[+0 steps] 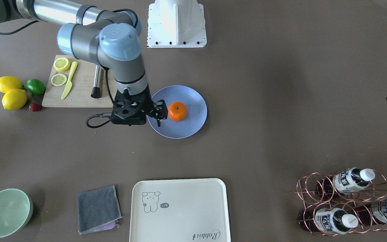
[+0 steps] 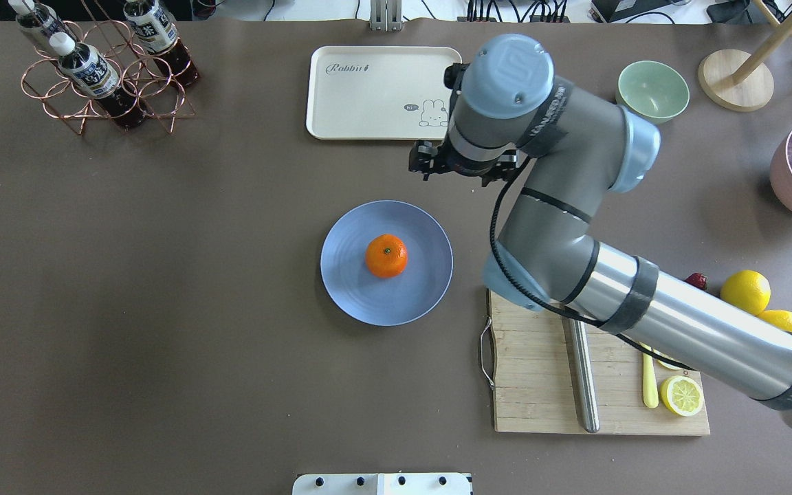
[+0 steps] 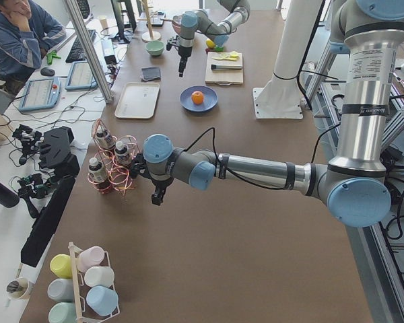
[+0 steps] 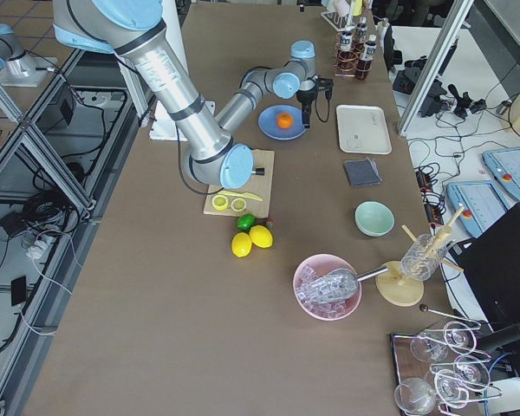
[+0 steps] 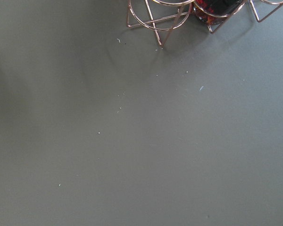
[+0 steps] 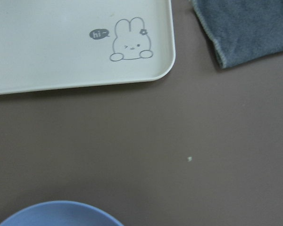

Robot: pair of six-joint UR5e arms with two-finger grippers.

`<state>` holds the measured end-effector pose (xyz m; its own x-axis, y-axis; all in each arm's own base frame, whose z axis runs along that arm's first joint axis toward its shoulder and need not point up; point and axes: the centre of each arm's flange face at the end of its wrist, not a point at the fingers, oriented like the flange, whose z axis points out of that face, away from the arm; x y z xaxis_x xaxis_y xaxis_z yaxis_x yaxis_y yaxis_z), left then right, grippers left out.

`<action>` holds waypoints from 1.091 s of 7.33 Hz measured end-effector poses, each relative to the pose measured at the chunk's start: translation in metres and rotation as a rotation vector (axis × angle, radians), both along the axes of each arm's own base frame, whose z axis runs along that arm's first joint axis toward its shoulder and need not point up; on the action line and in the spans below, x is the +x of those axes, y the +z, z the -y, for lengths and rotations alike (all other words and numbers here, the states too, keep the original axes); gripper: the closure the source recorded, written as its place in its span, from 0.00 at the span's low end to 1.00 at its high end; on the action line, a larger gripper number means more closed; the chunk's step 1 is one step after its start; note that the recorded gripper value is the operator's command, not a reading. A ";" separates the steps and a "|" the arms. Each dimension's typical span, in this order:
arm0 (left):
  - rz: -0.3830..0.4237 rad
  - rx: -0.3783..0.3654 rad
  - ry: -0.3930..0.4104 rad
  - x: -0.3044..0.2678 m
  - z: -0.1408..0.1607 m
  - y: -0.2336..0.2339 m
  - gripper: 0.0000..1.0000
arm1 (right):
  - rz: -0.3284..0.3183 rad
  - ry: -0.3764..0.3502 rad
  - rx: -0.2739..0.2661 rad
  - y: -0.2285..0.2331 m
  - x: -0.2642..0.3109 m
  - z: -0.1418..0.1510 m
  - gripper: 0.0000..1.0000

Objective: Pick orange to plate

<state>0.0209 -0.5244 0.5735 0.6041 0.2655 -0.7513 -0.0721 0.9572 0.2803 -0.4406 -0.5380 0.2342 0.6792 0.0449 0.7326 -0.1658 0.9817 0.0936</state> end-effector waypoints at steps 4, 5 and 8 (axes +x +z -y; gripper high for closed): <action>0.170 0.106 0.050 -0.071 -0.012 0.043 0.02 | -0.073 -0.134 0.076 0.152 0.221 0.025 0.00; 0.202 0.051 0.049 -0.081 -0.016 0.050 0.02 | -0.099 -0.139 0.078 0.186 0.267 0.023 0.00; 0.215 -0.010 0.026 -0.099 -0.022 0.051 0.02 | -0.139 -0.145 0.063 0.289 0.412 -0.009 0.00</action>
<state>-0.0781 -0.5023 0.6247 0.7440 0.2764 -0.6083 -0.1543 0.9569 0.2460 -0.0287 -0.5293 0.5233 0.7702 -0.1036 0.6293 -0.0045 0.9858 0.1678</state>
